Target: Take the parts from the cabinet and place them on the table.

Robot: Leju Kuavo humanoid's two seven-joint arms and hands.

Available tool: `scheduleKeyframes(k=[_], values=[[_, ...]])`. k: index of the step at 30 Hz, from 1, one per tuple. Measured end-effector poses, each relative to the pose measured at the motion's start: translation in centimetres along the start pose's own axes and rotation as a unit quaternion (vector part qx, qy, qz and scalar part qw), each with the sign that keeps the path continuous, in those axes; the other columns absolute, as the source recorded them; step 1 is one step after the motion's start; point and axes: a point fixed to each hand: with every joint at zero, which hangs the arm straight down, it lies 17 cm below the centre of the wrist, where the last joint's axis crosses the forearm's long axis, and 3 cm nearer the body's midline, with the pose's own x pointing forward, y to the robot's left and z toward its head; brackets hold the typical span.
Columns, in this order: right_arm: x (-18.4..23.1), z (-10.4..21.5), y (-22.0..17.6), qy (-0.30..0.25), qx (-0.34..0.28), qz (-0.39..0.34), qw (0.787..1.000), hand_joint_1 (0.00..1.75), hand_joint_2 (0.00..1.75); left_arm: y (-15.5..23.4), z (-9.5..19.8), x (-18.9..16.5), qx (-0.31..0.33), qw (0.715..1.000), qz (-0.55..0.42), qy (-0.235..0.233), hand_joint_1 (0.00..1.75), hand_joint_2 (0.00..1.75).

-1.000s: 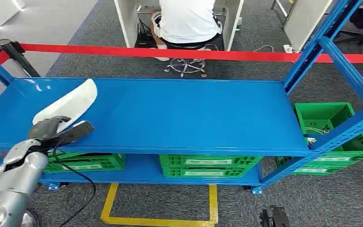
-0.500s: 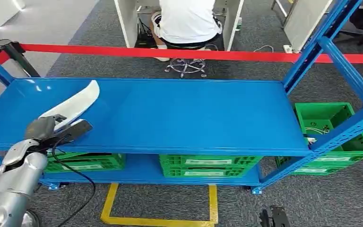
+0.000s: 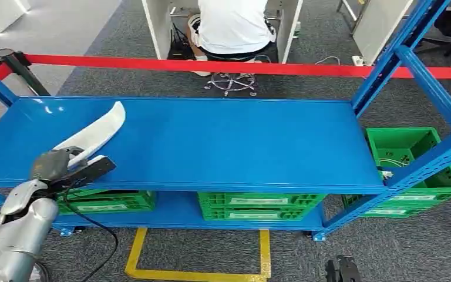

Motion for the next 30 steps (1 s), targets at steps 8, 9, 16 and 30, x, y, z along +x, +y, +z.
scheduleKeyframes(k=[8,9,16,30], values=[[1.3,0.0,-0.3,-0.033,0.003,-0.026,0.999,0.00,0.00,1.7,4.2,4.2,0.050,0.996,0.044,-0.063,1.75,1.75],[1.6,0.0,-0.4,-0.040,0.004,-0.030,0.999,0.00,0.00,1.8,4.7,4.7,0.055,0.995,0.048,-0.069,1.75,1.75],[4.6,0.0,-0.9,-0.107,0.007,-0.051,0.993,0.00,0.00,3.4,9.4,9.0,0.096,0.986,0.074,-0.118,1.75,1.75],[9.0,1.1,-2.6,-0.208,-0.031,-0.062,0.976,0.00,0.00,5.2,17.2,16.0,0.178,0.960,0.119,-0.178,1.75,1.75]])
